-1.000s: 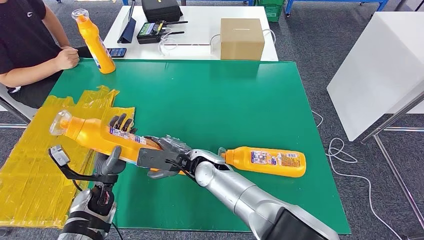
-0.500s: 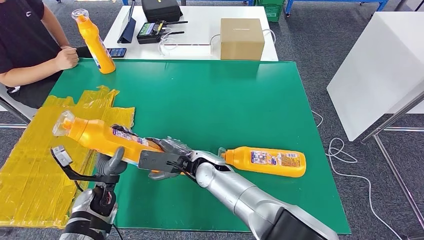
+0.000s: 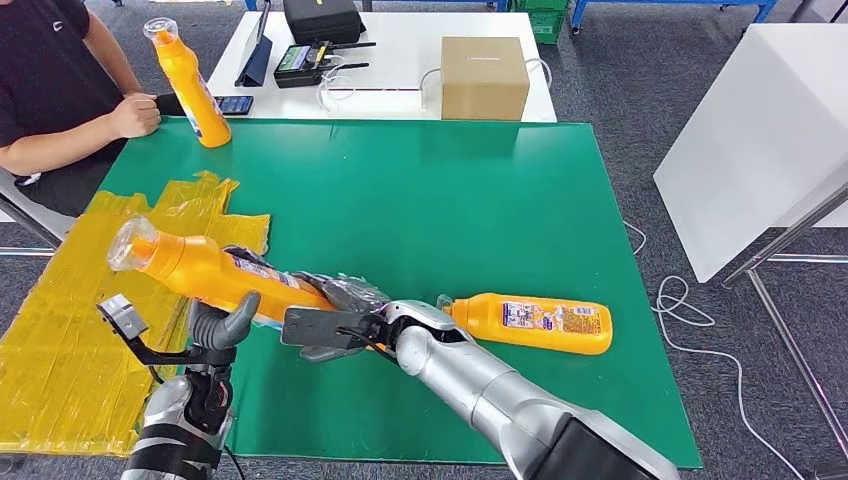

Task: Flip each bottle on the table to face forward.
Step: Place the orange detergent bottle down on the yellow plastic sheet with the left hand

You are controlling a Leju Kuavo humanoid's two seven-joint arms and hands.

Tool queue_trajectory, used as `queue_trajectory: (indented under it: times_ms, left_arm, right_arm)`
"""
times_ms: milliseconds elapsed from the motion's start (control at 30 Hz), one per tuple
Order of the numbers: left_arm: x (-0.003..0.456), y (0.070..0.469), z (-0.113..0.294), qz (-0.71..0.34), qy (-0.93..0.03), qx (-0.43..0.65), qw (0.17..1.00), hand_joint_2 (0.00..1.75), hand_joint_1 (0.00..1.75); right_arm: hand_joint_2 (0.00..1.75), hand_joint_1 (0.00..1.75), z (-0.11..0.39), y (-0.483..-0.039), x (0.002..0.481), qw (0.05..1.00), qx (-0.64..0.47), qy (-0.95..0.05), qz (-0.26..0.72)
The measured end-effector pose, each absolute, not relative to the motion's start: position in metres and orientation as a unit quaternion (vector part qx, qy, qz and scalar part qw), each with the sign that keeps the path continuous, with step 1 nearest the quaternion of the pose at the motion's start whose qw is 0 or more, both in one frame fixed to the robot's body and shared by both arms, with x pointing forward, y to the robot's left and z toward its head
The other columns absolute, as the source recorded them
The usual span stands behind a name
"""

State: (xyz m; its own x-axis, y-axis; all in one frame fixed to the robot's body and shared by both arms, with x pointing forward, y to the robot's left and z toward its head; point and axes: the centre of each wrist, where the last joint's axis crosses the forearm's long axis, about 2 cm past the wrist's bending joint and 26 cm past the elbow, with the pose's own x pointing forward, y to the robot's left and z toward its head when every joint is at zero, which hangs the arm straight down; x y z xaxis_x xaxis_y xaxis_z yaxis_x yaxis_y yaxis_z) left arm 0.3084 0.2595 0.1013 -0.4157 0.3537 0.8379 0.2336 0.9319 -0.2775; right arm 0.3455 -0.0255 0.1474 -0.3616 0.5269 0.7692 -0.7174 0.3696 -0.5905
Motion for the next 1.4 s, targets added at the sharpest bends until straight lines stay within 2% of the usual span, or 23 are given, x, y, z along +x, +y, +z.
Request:
queue_trajectory:
  times_ms: [100,133,167,200,300,400,533,667,800,1000,1333,1400]
  left_arm:
    - [0.309,0.263,0.103,0.050,-0.847,-0.143,0.510,1.75,1.75]
    - [0.311,0.269,0.106,0.036,-0.854,-0.098,0.509,1.75,1.75]
    - [0.313,0.277,0.111,0.018,-0.863,-0.032,0.504,1.75,1.75]
    - [0.316,0.295,0.120,-0.003,-0.871,0.077,0.485,1.75,1.75]
    - [0.316,0.351,0.144,-0.032,-0.852,0.352,0.385,1.75,1.75]
    - [0.309,0.370,0.147,-0.049,-0.820,0.456,0.342,1.75,1.75]
    - [0.305,0.377,0.138,-0.094,-0.776,0.520,0.343,1.75,1.75]
    - [0.305,0.380,0.127,-0.114,-0.759,0.529,0.361,1.75,1.75]
    - [0.311,0.383,0.119,-0.166,-0.723,0.549,0.386,1.75,1.75]
    - [0.331,0.379,0.090,-0.307,-0.640,0.551,0.438,1.75,1.75]
    - [0.346,0.375,0.067,-0.406,-0.577,0.502,0.500,1.75,1.74]
    - [0.351,0.375,0.068,-0.423,-0.562,0.494,0.511,1.75,0.87]
  right_arm:
    - [0.00,0.00,0.148,-0.028,0.347,0.560,0.075,-0.613,0.553]
    - [0.00,0.00,0.148,-0.030,0.349,0.561,0.071,-0.615,0.549]
    - [0.00,0.00,0.148,-0.034,0.351,0.562,0.066,-0.618,0.545]
    - [0.00,0.00,0.150,-0.040,0.355,0.564,0.059,-0.623,0.539]
    - [0.00,0.00,0.153,-0.053,0.364,0.565,0.045,-0.627,0.533]
    - [0.00,0.00,0.154,-0.055,0.366,0.565,0.041,-0.627,0.534]
    - [0.00,0.00,0.154,-0.056,0.367,0.565,0.038,-0.628,0.533]
    - [1.75,0.00,0.154,-0.057,0.368,0.567,0.038,-0.629,0.530]
    - [1.75,0.00,0.154,-0.057,0.368,0.567,0.038,-0.627,0.533]
    - [1.75,0.00,0.151,-0.058,0.367,0.572,0.034,-0.605,0.552]
    - [1.75,0.00,0.141,-0.059,0.364,0.582,0.015,-0.551,0.598]
    - [1.75,0.00,0.138,-0.058,0.362,0.580,0.011,-0.535,0.614]
